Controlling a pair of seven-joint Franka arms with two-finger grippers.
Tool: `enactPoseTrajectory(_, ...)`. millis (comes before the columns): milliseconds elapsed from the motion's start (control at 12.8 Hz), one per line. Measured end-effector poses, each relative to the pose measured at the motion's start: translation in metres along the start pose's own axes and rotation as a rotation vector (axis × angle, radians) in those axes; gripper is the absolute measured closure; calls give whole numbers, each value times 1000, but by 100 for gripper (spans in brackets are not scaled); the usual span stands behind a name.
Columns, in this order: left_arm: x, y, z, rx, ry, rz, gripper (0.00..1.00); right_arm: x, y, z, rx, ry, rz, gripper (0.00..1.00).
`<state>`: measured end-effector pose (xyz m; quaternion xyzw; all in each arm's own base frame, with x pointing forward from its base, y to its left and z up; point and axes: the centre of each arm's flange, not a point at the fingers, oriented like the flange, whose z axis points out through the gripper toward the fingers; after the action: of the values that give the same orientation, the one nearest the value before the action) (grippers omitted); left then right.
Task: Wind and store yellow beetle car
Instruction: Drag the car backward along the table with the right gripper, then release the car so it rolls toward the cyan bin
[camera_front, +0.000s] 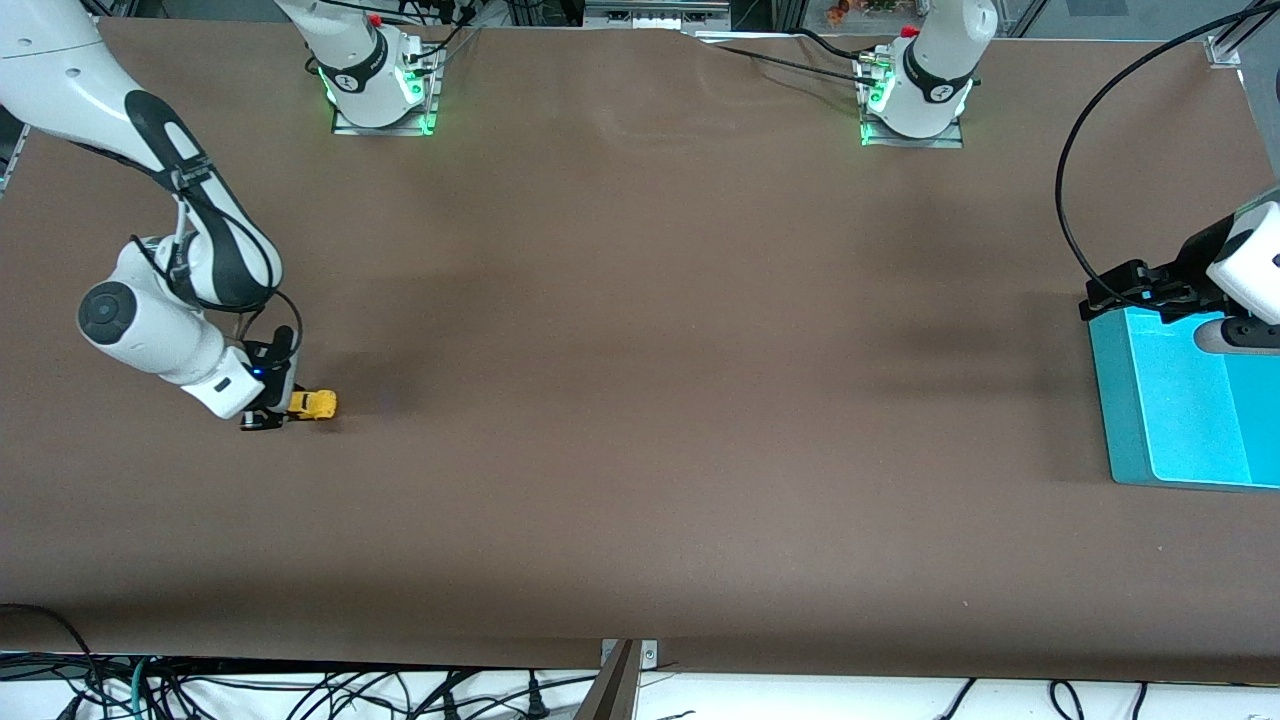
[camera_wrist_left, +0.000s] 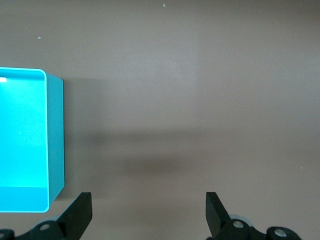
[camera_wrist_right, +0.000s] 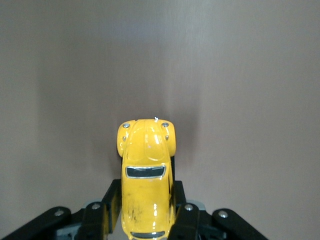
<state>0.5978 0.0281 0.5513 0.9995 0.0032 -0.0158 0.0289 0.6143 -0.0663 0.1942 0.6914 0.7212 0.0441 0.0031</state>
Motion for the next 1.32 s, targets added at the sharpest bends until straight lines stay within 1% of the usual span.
enactPoseTrajectory(233, 0, 0, 0, 0, 0, 0, 0, -23, -3, -2, -9, -1, -3, 55)
enactPoseTrajectory(467, 0, 1, 0, 0, 0, 1, 0, -27, -4, -2, -11, 0, -2, 55)
enactPoseTrajectory(545, 0, 1, 0, 0, 0, 1, 0, -27, -5, 0, -4, 1, 0, 49)
enactPoseTrajectory(623, 0, 1, 0, 0, 0, 1, 0, -30, -10, 8, 13, 6, 4, 41)
enactPoseTrajectory(778, 0, 1, 0, 0, 0, 1, 0, -33, -16, 23, 34, 18, 7, 21)
enactPoseTrajectory(856, 0, 1, 0, 0, 0, 1, 0, -33, -16, 25, 34, 20, 7, 9)
enactPoseTrajectory(934, 0, 1, 0, 0, 0, 1, 0, -33, -16, 25, 34, 20, 5, 0)
enactPoseTrajectory(1323, 0, 1, 0, 0, 0, 1, 0, -28, -13, 23, 28, 24, -3, 0)
